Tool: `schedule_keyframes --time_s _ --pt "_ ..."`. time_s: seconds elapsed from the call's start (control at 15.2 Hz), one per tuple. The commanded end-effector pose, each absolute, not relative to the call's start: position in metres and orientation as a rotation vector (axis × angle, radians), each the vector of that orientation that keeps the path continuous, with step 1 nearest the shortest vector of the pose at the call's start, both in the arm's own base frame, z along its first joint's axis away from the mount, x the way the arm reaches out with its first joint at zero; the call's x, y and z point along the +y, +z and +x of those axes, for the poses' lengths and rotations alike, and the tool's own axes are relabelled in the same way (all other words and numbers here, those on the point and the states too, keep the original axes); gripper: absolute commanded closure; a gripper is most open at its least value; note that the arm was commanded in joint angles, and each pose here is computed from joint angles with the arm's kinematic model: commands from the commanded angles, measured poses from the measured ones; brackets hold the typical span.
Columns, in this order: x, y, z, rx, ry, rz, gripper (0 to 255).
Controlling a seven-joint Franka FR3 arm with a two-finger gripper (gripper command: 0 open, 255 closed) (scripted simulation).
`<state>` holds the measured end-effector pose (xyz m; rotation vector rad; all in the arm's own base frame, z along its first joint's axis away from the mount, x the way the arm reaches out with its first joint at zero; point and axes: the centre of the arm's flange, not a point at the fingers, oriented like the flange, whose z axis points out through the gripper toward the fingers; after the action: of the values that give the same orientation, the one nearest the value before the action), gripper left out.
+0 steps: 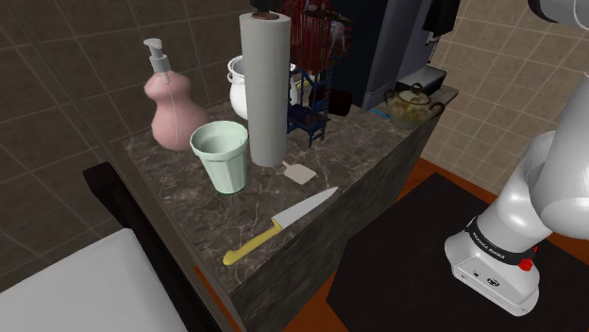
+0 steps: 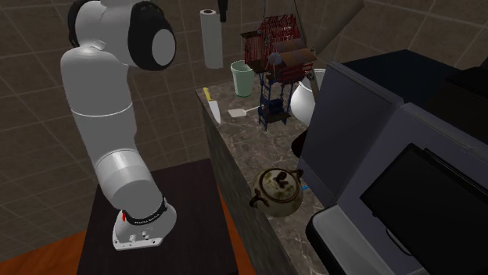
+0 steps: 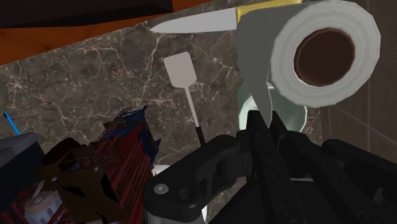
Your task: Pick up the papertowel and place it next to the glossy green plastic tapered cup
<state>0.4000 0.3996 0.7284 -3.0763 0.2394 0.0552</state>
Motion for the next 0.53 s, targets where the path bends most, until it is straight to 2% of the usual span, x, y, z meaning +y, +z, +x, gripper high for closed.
schedule_keyframes --time_s 0.0,0.46 --pt "0.400 0.717 0.400 0.240 0.055 -3.076 255" --pt "0.400 0.680 0.400 0.240 0.055 -3.076 255"
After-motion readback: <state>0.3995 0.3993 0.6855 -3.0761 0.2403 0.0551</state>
